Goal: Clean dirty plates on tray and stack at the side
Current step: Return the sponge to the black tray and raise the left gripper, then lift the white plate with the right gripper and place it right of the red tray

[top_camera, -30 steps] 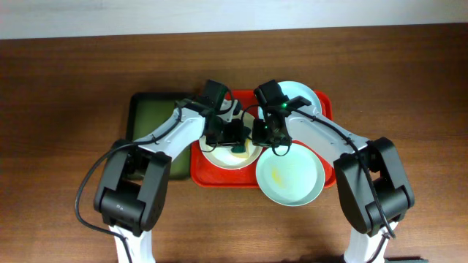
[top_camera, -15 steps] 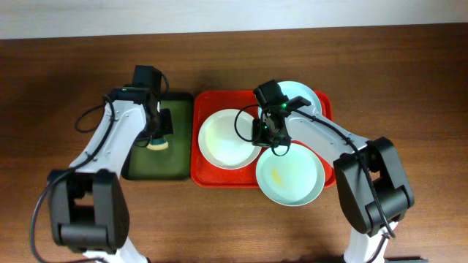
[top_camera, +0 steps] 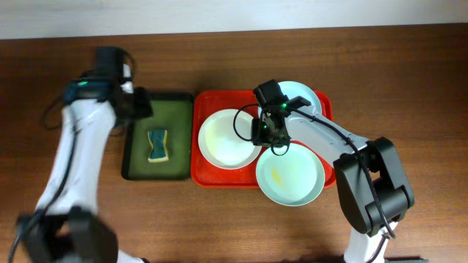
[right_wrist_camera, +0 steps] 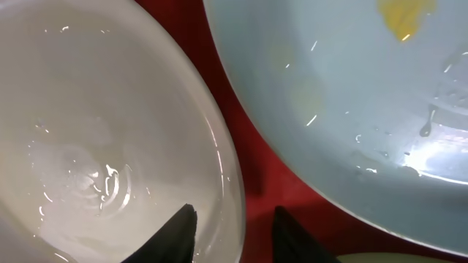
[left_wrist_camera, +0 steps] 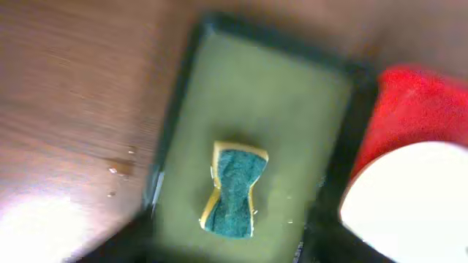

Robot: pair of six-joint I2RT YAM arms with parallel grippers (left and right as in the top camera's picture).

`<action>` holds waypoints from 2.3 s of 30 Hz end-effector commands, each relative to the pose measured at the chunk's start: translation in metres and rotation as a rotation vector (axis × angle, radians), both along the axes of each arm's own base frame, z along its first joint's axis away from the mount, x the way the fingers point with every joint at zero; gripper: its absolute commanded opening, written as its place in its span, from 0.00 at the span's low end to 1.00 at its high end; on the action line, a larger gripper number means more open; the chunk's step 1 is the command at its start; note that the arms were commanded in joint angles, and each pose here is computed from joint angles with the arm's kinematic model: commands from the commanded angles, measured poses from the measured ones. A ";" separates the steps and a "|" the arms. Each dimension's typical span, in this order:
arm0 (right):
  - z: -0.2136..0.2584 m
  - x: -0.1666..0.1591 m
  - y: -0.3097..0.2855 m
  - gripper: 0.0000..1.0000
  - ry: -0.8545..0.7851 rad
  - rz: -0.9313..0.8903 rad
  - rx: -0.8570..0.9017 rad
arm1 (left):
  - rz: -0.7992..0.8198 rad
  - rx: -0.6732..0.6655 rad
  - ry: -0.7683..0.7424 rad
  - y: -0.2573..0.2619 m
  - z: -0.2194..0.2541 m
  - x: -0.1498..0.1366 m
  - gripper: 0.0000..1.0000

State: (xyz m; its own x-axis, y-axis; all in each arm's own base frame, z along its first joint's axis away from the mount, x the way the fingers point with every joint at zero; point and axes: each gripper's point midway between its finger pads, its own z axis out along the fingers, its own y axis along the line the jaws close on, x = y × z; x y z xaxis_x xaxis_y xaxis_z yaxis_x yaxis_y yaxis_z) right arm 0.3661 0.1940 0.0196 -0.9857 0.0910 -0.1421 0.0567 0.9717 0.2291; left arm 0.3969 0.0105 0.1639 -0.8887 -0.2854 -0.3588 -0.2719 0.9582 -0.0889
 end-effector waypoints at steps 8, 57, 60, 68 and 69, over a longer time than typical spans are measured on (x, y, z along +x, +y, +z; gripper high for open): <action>0.022 0.006 0.010 0.04 -0.016 0.010 0.036 | 0.098 -0.040 -0.115 0.024 0.058 -0.026 0.99; -0.017 0.004 0.010 0.04 -0.060 0.041 -0.017 | 0.098 -0.040 -0.114 0.024 0.058 -0.026 1.00; 0.010 0.011 0.014 0.04 -0.073 0.028 0.094 | 0.098 -0.040 -0.114 0.024 0.058 -0.026 0.99; 0.073 0.008 0.003 0.04 -0.148 0.027 0.157 | 0.098 -0.040 -0.114 0.024 0.058 -0.026 0.99; 0.080 0.008 0.004 0.04 -0.157 0.028 0.160 | 0.098 -0.040 -0.114 0.024 0.058 -0.026 0.99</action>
